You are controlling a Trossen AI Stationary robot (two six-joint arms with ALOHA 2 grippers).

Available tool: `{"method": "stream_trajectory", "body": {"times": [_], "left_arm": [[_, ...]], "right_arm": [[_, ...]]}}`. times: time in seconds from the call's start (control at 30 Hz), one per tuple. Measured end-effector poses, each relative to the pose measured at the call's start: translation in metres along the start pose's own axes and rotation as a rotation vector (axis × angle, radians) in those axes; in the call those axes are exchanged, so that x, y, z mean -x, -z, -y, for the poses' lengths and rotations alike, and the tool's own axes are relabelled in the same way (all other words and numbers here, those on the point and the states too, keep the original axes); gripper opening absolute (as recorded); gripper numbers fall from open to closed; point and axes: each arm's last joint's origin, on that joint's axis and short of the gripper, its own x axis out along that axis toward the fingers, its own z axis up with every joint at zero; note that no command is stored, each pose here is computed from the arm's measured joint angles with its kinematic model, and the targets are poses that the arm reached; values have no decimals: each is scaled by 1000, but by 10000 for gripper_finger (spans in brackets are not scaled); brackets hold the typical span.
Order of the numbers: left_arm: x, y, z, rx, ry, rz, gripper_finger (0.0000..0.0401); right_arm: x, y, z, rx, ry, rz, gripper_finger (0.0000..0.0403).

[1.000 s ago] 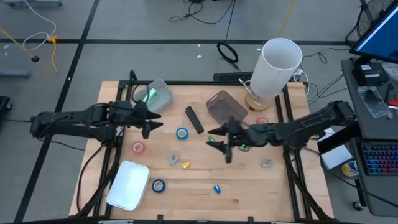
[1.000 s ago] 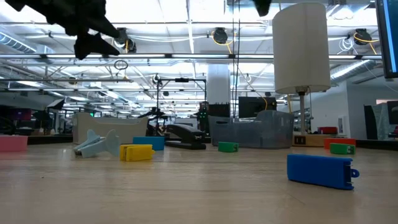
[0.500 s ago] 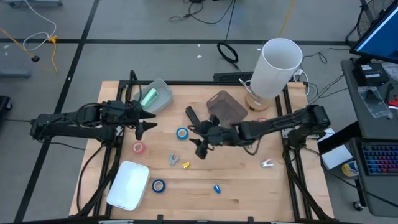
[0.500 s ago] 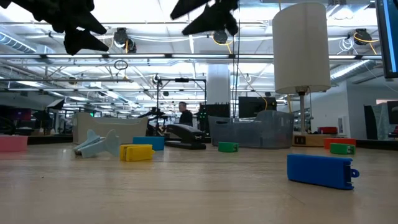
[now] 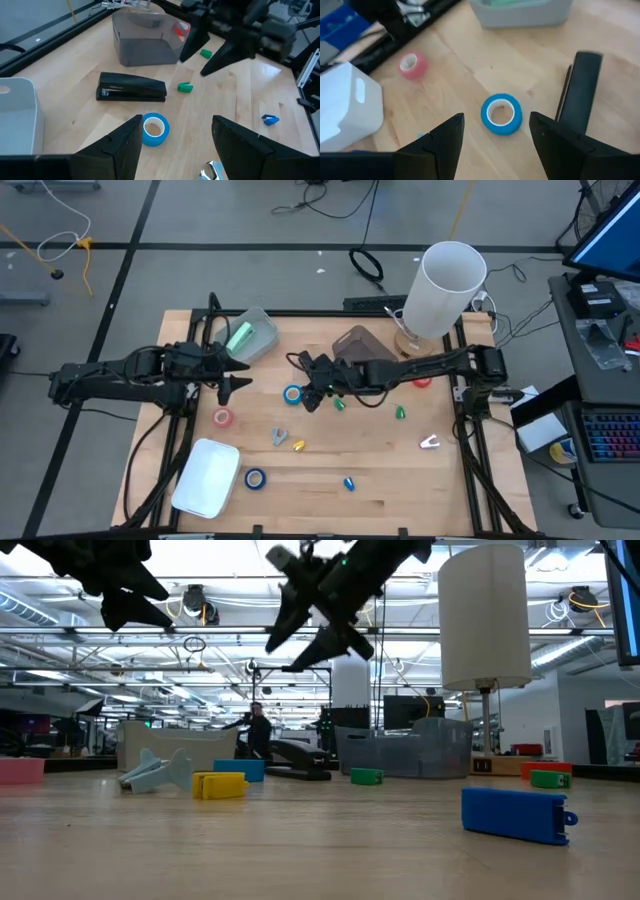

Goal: Pick and place Stapler, Stapler remover, tape
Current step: Put the black stapler into the gray bin

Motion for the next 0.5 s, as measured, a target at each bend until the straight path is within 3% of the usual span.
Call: {"method": "stream_trajectory", "body": {"times": [0.5], "left_arm": [[0,0,-1,5,-35,13,234]], "right_arm": [[-16,1,28,-4,112,-104,220]]}}
